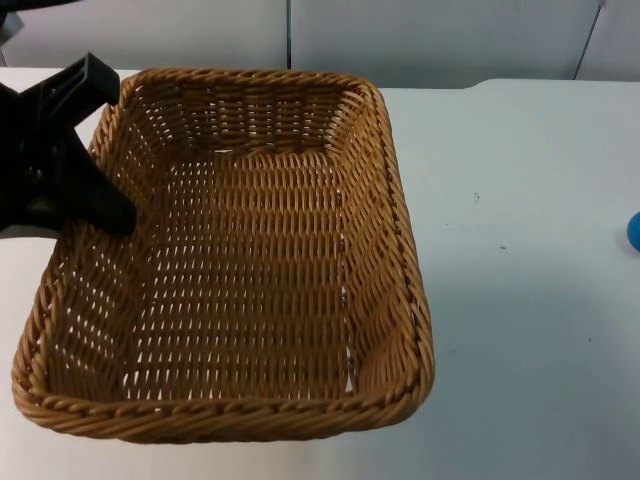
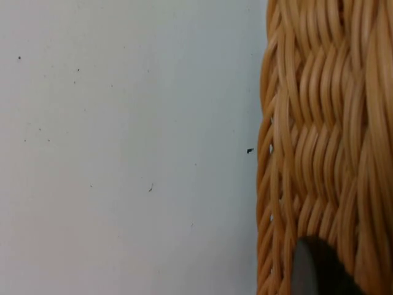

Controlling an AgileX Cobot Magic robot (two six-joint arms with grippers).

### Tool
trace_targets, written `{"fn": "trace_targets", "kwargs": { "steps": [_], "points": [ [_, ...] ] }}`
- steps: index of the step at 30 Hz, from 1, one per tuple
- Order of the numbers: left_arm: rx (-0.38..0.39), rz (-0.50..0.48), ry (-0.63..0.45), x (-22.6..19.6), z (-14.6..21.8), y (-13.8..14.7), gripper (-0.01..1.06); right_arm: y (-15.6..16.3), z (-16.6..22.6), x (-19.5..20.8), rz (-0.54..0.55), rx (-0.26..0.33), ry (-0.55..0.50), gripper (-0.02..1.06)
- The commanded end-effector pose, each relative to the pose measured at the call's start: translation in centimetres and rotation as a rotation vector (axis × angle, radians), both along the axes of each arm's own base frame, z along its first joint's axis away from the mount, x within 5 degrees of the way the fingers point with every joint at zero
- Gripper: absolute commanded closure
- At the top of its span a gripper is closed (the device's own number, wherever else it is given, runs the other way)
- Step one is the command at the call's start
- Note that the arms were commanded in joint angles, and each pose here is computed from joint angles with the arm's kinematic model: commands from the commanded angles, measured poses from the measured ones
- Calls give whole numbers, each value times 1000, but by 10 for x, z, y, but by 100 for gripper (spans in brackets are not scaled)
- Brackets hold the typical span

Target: Pick up the basket with the left hand and place the ball into the basket with the right hand.

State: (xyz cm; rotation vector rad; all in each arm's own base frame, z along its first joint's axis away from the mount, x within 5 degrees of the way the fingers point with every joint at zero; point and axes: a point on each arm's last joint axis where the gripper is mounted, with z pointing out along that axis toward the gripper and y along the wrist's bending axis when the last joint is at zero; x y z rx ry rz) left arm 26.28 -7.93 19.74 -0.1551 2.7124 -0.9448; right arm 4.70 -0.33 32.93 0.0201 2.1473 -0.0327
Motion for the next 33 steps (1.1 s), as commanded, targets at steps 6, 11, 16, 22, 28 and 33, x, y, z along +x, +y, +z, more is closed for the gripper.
{"fn": "trace_targets", "kwargs": {
  "steps": [6, 11, 16, 22, 28, 33],
  "points": [
    [-30, -5, -8, -1, 5, -2, 105, 1, 14, 69, -6, 2, 77, 22],
    [-27, -14, -16, -1, 5, -2, 105, 1, 13, 122, 12, -20, 157, 22],
    [-25, -19, -20, -1, 5, -2, 105, 2, -8, 185, 39, -45, 308, 22],
    [-22, -11, -26, -1, 5, -2, 105, 3, -36, 247, 86, -85, 444, 22],
    [-19, -5, -30, 0, 5, -2, 105, 4, -72, 299, 124, -105, 586, 22],
    [-18, -4, -32, 0, 5, -1, 105, 2, -108, 331, 148, -122, 668, 22]
  ]
}}
